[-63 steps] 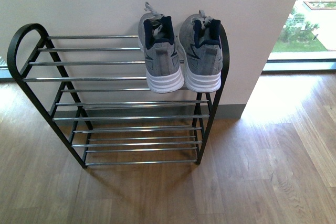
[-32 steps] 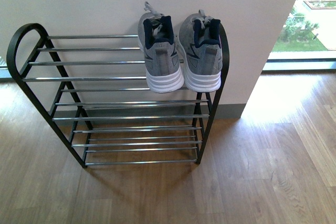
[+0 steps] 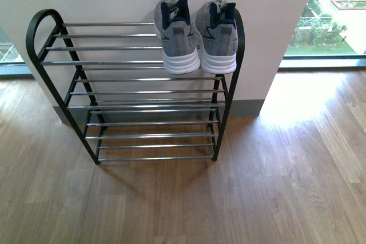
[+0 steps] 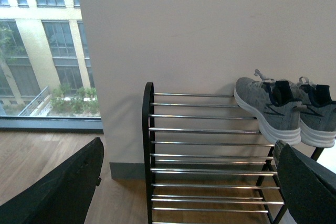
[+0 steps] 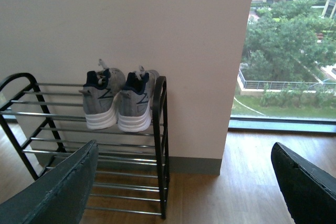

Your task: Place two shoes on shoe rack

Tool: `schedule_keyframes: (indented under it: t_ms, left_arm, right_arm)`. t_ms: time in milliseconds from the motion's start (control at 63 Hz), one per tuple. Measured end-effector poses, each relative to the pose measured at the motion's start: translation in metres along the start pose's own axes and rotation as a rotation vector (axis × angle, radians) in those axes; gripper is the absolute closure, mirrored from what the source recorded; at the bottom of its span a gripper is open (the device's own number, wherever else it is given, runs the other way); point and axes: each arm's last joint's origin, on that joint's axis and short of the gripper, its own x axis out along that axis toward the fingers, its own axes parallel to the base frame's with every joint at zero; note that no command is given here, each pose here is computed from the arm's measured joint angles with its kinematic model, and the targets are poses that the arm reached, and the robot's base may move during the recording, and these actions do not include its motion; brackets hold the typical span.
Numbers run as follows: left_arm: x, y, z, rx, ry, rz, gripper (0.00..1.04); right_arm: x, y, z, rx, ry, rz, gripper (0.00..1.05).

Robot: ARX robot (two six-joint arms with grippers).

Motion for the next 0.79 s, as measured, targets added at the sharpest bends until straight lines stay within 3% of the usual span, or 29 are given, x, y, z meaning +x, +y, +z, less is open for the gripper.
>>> schedule_keyframes:
  t_ms: [793]
  left_arm:
    - [0.0,0.0,0.0,0.0,0.0,0.0,0.09]
  right_arm:
    - [0.0,0.0001,-0.0002,0.0,0.002,-0.001,0.09]
